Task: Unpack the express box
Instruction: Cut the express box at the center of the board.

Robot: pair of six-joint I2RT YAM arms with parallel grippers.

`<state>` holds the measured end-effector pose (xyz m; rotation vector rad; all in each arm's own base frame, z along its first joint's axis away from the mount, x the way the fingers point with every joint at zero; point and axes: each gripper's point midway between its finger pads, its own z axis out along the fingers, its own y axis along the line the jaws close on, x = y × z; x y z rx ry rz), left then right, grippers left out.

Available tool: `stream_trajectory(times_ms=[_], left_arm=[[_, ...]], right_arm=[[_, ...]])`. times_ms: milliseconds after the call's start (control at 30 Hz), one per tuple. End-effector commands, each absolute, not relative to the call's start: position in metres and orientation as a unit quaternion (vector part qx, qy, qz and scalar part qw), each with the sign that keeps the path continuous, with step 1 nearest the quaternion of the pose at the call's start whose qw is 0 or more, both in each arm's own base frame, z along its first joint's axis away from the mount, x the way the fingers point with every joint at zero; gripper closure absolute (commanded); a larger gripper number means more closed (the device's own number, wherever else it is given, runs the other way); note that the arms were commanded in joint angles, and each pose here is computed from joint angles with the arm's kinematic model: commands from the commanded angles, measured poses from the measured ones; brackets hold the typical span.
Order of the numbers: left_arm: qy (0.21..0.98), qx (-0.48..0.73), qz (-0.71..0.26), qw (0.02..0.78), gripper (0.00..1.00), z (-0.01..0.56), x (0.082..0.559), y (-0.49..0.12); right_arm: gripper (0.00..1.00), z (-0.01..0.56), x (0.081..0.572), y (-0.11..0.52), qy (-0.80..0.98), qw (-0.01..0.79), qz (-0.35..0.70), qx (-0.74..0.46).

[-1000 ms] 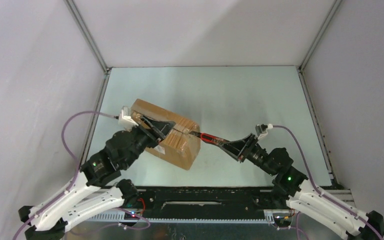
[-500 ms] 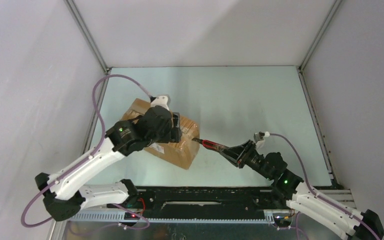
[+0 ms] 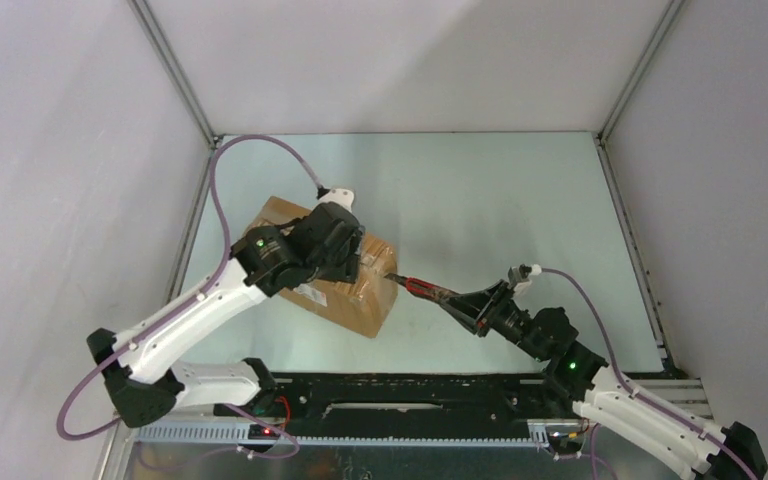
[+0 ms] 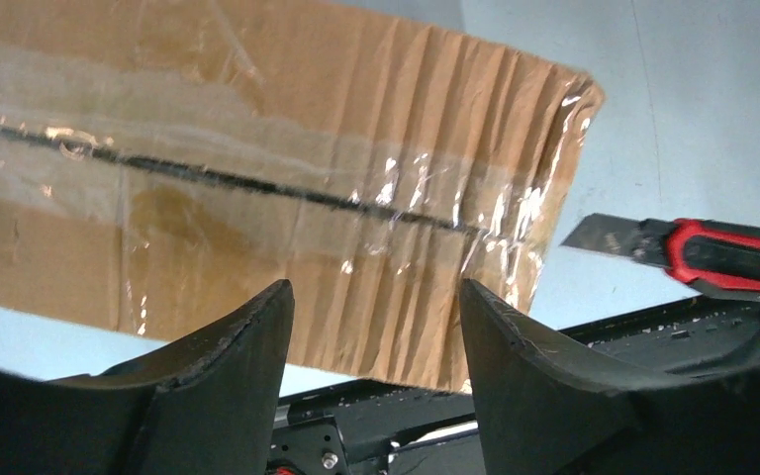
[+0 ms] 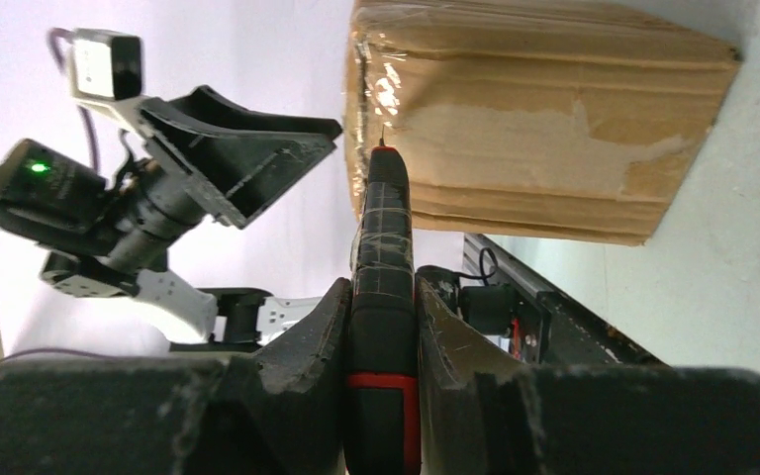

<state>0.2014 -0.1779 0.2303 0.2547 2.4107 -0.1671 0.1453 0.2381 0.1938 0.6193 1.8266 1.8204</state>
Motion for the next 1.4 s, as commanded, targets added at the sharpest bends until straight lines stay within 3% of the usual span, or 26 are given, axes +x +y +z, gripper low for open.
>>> stream_trajectory(times_ms=[0,867,1367], left_arm=[[0.917,0.125,-0.078,0.37,0.35,0.25,0.217,-0.202],[0.946,0.07,-0.12,0.294,0.71,0.194,0.209,-0.229],[0.948,0.043,-0.123,0.289,0.8,0.185,0.21,-0.218]], right_arm=[[1.0,0.212,0.148,0.241,0.648,0.245,0.686,0.222],[1.0,0.209,0.148,0.249,0.634,0.226,0.703,0.229],[1.0,0.203,0.144,0.244,0.635,0.226,0.7,0.237]])
